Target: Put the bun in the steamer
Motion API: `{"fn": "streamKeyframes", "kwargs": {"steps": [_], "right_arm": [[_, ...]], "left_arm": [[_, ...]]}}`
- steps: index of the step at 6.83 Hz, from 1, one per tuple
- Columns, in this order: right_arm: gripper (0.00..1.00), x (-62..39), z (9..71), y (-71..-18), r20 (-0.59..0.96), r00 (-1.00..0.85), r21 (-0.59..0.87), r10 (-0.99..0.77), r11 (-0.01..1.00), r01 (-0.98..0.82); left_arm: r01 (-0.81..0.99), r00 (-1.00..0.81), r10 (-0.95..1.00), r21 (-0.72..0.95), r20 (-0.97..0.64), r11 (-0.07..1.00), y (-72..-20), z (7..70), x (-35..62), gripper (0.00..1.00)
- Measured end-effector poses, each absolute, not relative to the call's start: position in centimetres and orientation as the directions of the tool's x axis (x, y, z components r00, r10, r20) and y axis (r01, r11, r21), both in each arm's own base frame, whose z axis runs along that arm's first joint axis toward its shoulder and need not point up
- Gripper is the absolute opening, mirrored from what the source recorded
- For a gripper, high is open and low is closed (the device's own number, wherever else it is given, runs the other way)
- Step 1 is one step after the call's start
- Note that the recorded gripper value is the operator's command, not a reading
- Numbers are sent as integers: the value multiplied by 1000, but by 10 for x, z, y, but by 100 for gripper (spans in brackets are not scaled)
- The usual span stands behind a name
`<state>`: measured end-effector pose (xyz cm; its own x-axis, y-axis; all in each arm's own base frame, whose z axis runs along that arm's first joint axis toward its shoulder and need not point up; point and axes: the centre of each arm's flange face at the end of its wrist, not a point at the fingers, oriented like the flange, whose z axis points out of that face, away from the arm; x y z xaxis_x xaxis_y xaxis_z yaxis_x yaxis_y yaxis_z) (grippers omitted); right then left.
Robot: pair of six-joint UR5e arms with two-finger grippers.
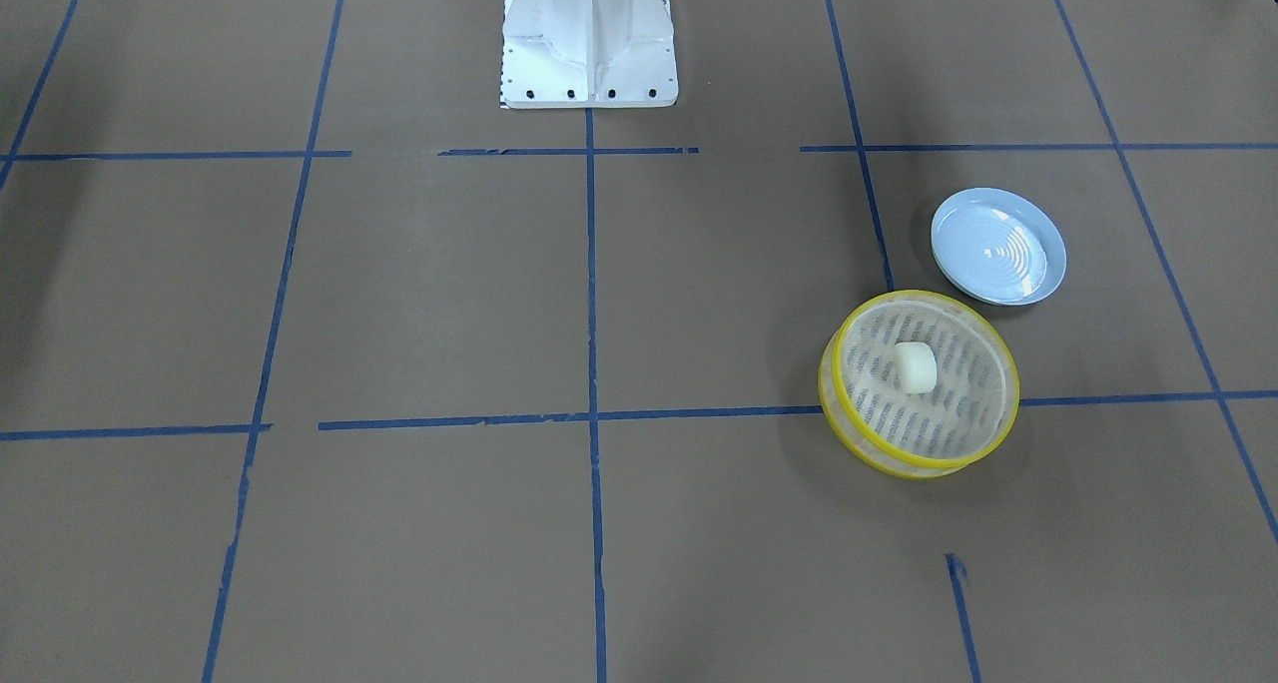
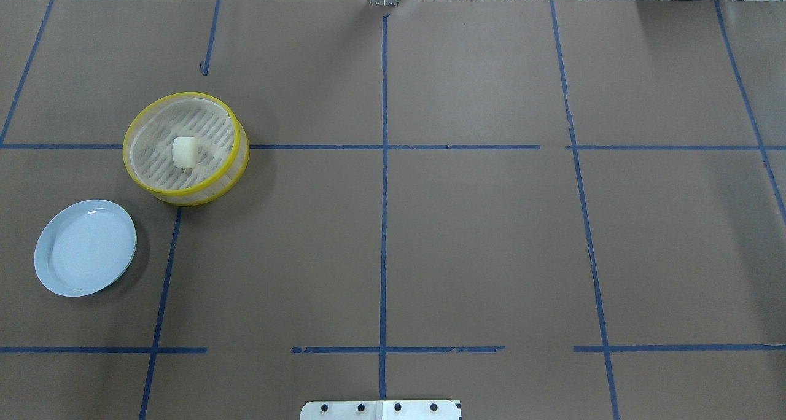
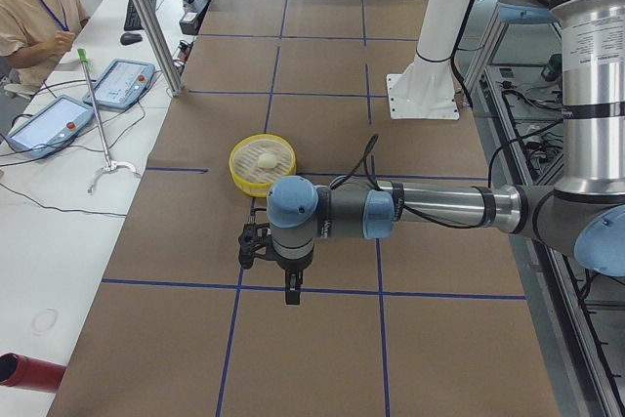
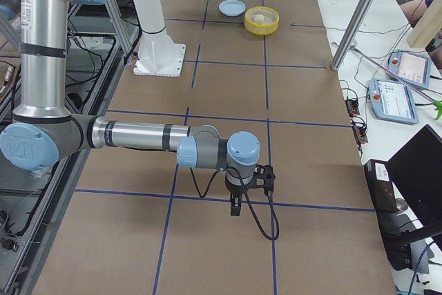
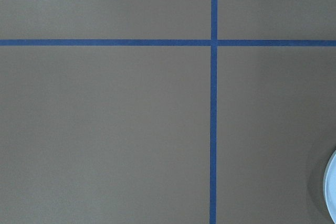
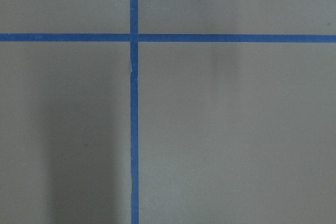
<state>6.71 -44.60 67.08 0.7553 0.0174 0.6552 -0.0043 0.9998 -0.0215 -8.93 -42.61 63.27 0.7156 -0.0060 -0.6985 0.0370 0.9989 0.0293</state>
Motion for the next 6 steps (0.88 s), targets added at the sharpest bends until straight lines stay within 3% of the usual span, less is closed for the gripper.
{"fn": "streamKeyframes", "kwargs": {"steps": [6], "right_arm": [[100,67,671,-446,655,755,-22,17,1000,-4]], "left_arm": [[37,668,8,44,-744,998,-429,623,-85,100]]}}
